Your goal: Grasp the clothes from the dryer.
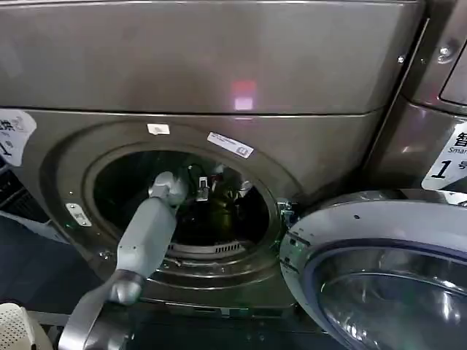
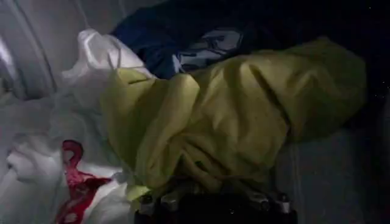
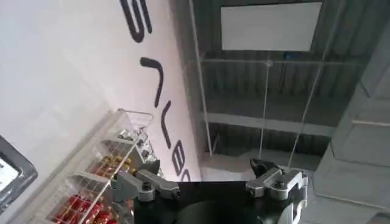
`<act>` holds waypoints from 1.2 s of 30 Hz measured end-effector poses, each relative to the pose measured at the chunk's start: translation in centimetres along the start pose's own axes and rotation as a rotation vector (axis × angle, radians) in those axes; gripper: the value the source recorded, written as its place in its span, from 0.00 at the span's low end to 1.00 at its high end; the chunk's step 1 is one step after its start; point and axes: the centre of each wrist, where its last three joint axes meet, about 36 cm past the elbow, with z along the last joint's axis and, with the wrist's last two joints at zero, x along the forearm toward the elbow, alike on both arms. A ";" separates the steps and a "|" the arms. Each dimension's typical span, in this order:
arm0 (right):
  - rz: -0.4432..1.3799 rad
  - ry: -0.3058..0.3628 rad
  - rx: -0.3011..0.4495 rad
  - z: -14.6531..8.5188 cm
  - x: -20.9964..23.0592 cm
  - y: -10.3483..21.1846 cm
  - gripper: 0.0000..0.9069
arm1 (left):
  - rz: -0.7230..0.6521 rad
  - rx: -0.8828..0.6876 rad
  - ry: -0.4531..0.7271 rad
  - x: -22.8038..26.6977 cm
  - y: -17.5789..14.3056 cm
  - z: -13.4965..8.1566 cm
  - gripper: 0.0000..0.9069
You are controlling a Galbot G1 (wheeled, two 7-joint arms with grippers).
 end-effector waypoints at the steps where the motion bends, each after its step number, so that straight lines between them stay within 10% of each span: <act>1: 0.000 0.000 -0.001 0.0 0.0 0.0 1.00 | -0.025 0.009 -0.005 0.1 -0.2 -0.3 0.00; 18: 0.001 -0.002 -0.009 0.1 -0.2 -0.1 1.00 | -0.500 0.305 -0.097 1.7 -2.5 -2.7 0.00; 36: 0.005 0.002 -0.007 0.2 0.0 -0.2 1.00 | -0.764 1.035 -0.482 4.9 -7.2 -3.6 0.00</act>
